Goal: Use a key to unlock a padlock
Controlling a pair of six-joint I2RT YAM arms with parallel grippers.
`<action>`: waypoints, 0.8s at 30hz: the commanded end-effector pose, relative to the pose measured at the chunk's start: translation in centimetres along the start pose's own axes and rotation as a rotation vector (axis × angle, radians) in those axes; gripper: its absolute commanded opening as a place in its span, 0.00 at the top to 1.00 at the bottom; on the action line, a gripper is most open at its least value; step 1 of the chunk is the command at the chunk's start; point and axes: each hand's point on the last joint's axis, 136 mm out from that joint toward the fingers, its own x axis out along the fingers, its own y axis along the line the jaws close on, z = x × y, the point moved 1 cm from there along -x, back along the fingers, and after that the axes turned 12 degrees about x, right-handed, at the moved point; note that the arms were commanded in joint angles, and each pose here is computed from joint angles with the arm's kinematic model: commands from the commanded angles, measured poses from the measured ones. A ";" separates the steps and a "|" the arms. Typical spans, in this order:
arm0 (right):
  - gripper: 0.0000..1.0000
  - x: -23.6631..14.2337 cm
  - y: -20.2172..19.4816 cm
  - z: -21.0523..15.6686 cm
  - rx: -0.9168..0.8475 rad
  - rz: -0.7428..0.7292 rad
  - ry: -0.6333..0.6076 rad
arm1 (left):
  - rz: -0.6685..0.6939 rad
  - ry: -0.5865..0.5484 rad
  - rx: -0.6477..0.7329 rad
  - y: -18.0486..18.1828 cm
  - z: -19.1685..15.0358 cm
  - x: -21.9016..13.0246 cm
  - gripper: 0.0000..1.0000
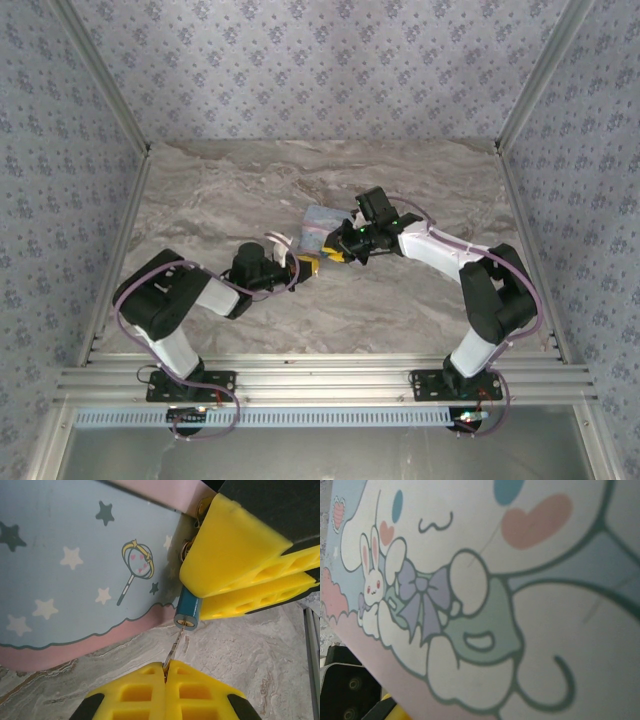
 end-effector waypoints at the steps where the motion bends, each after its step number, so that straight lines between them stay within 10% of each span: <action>1: 1.00 -0.5 0.9 -1.0 -0.024 0.023 0.020 | -0.055 -0.086 0.028 -1.3 2.5 0.5 1.00; 24: 1.00 -0.4 -0.7 -1.6 -0.083 -0.055 0.021 | -0.147 -0.113 0.002 -2.6 4.4 0.6 1.00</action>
